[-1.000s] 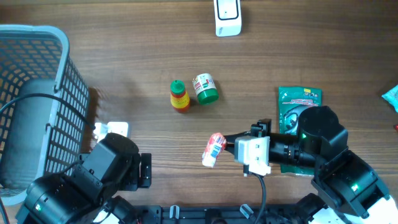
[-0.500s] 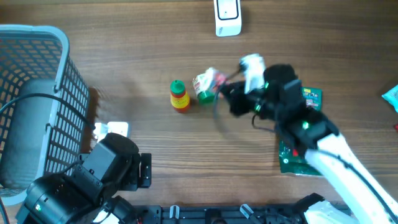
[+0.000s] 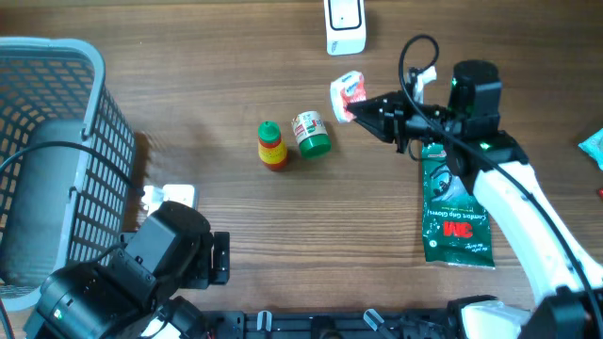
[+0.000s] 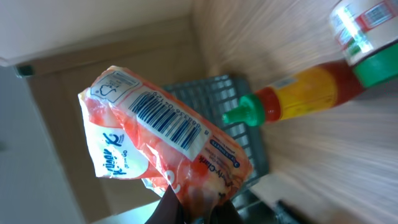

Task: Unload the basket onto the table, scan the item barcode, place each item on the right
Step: 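Lift the Kleenex pack with the right gripper toward the scanner, then hold the Kleenex pack barcode in front of the white scanner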

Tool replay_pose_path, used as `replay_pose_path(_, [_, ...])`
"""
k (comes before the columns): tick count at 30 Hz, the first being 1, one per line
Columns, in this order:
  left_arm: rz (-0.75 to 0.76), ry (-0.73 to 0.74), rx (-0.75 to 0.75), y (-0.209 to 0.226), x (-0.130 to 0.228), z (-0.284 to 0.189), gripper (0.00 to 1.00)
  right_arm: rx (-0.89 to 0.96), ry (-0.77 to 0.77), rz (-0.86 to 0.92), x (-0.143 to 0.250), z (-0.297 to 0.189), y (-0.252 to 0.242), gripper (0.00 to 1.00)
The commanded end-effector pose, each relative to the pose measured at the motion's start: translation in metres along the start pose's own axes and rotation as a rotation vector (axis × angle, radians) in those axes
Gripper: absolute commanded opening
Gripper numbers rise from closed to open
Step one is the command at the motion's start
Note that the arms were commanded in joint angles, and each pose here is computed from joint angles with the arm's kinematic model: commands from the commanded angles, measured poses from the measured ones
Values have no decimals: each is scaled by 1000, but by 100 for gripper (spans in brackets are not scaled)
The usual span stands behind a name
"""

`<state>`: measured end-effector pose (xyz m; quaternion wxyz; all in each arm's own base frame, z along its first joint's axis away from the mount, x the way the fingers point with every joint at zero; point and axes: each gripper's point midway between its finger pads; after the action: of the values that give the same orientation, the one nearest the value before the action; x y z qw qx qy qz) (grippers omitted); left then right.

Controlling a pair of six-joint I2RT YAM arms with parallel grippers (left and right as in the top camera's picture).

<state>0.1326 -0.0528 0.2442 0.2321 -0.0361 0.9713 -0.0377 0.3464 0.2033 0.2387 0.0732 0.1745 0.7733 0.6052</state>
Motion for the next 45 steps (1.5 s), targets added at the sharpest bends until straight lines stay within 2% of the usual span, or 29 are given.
replay_pose_path(1, [-16, -8, -3, 1, -1, 0, 100, -72, 143, 258, -15, 21, -10, 4])
replay_pose_path(6, [-16, -8, -3, 1, -1, 0, 100, -243, 119, 277, -74, 52, -12, 5])
replay_pose_path(13, [-16, -8, -3, 1, -1, 0, 100, -253, -39, 345, -171, 92, -32, 5])
replay_pose_path(22, [-16, -8, -3, 1, -1, 0, 100, -240, -338, 455, -261, 104, -47, 5])
replay_pose_path(26, [-16, -8, -3, 1, -1, 0, 100, -245, -377, 431, -279, 112, -55, 5])
replay_pose_path(30, [-16, -8, -3, 1, -1, 0, 100, -238, -353, 415, -285, 124, -67, 5])
replay_pose_path(34, [-16, -8, -3, 1, -1, 0, 100, -178, -347, 151, -282, 123, -49, 5])
replay_pose_path(37, [-16, -9, -3, 1, -1, 0, 100, -141, -313, 84, -273, 111, -29, 5])
replay_pose_path(41, [-16, -9, -3, 1, -1, 0, 100, -35, -354, -11, -270, 61, -1, 4])
replay_pose_path(43, [-16, -9, -3, 1, -1, 0, 100, 67, -456, -49, -277, 20, 4, 5])
replay_pose_path(45, [-16, -9, -3, 1, -1, 0, 100, 252, -635, -44, -287, -43, -6, 5])
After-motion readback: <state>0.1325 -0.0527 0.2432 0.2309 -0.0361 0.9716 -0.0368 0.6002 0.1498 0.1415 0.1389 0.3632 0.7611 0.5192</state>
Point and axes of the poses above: each gripper's point midway between its finger pads, its own z axis out along the fingers, its own y axis along the line the jaws close on, x = y × z, and after that the axes turned 6 degrees about -z, right-handed
